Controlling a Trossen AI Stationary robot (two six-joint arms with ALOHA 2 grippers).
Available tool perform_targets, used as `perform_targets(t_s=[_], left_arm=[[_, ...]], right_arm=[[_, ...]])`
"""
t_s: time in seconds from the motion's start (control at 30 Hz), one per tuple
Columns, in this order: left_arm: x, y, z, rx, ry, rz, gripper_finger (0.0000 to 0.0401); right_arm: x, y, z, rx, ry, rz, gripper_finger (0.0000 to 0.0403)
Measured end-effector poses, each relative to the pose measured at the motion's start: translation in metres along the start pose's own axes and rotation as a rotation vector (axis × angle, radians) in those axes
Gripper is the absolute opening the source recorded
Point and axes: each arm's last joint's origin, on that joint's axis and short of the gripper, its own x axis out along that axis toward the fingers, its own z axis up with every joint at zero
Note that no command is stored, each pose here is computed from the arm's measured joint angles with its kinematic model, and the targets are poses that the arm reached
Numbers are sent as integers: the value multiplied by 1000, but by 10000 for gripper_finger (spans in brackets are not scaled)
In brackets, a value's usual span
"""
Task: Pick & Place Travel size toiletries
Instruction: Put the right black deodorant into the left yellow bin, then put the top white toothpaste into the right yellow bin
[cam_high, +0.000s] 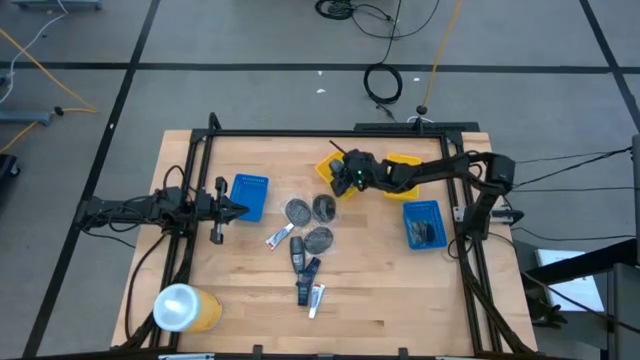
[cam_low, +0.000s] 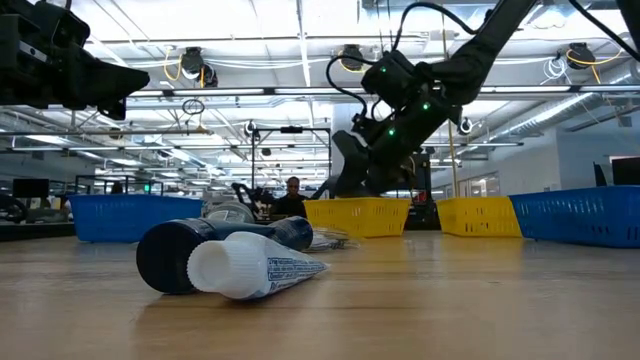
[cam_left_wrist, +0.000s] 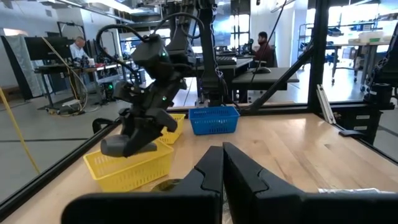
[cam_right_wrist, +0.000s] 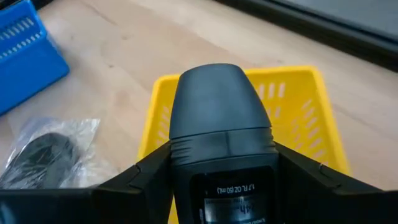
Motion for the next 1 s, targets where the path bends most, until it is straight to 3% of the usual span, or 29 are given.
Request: perform_targets(t_s=[0.37,0.53,0.7,0.83,1.0], left_arm=[[0,0,0,0,1,0,10],[0,0,0,0,0,0,10],[0,0,0,0,0,0,10],[0,0,0,0,0,0,10],[0,0,0,0,0,0,10]], right_arm=[[0,-1,0,-29,2,-6,244],[-1,2,8,-91,-71,19,245],[-27,34,18,-242,-191,128,246],[-57,80,-7,-472,-205,272,246],[-84,119,-70,-730,-218,455,246]])
